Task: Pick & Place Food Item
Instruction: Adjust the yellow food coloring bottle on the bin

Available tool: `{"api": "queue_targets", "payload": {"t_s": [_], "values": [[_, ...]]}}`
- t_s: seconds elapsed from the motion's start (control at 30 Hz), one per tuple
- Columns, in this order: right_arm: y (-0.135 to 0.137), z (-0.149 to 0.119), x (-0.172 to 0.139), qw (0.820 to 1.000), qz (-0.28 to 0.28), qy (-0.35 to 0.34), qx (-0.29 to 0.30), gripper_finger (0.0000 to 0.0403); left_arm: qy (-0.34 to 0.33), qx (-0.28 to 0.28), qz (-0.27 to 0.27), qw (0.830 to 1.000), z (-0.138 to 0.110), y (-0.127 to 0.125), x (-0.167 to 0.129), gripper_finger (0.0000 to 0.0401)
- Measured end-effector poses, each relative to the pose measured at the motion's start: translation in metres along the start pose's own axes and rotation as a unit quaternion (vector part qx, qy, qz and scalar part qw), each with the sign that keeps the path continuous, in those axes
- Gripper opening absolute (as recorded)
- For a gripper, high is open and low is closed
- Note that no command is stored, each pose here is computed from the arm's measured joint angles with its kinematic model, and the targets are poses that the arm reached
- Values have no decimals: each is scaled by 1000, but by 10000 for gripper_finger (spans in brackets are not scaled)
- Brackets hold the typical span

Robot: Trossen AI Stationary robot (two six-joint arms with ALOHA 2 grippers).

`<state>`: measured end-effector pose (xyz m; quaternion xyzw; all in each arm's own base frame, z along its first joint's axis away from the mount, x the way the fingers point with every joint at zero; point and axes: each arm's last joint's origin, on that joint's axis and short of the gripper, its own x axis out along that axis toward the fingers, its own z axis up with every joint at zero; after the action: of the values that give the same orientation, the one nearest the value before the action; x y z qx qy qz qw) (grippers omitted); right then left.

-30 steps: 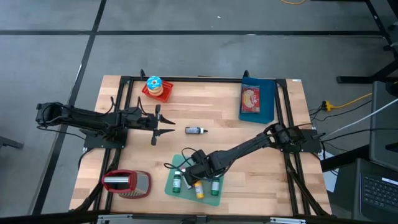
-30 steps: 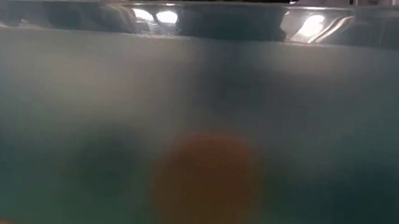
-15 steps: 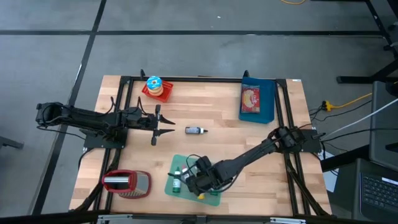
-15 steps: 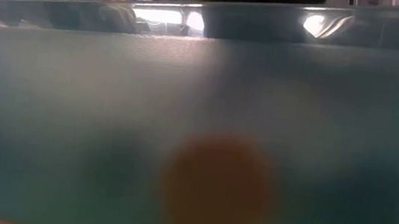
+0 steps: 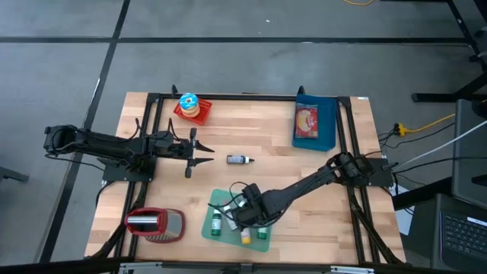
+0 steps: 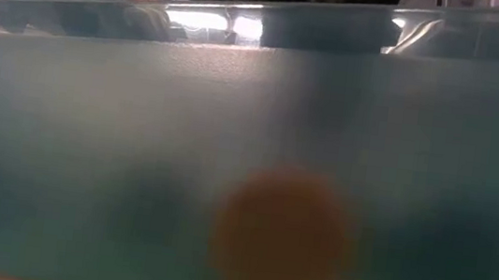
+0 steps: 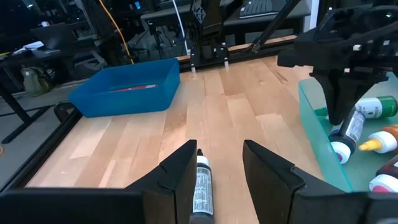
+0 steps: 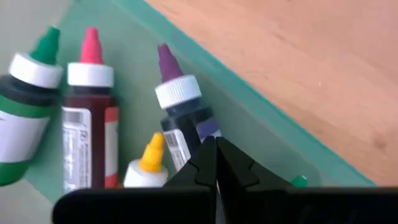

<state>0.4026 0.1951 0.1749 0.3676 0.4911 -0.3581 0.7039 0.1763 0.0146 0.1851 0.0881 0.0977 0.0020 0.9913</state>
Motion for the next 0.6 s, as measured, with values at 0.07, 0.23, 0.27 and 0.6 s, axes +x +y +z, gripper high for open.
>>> {"api": "queue_targets", "payload": {"t_s": [0.07,0.23,0.27,0.6], "values": [[0,-1,3,1000,-4,12,-1,2,0,0,0,1000,0,0,0,125],[1,-5,3,998,3,61,15,2,3,0,-1,1000,-1,0,0,125],[2,-6,3,997,9,71,16,2,3,0,-1,1000,-1,0,0,125],[30,-11,-3,986,152,59,41,2,6,-1,-2,1000,-1,0,0,125]]}}
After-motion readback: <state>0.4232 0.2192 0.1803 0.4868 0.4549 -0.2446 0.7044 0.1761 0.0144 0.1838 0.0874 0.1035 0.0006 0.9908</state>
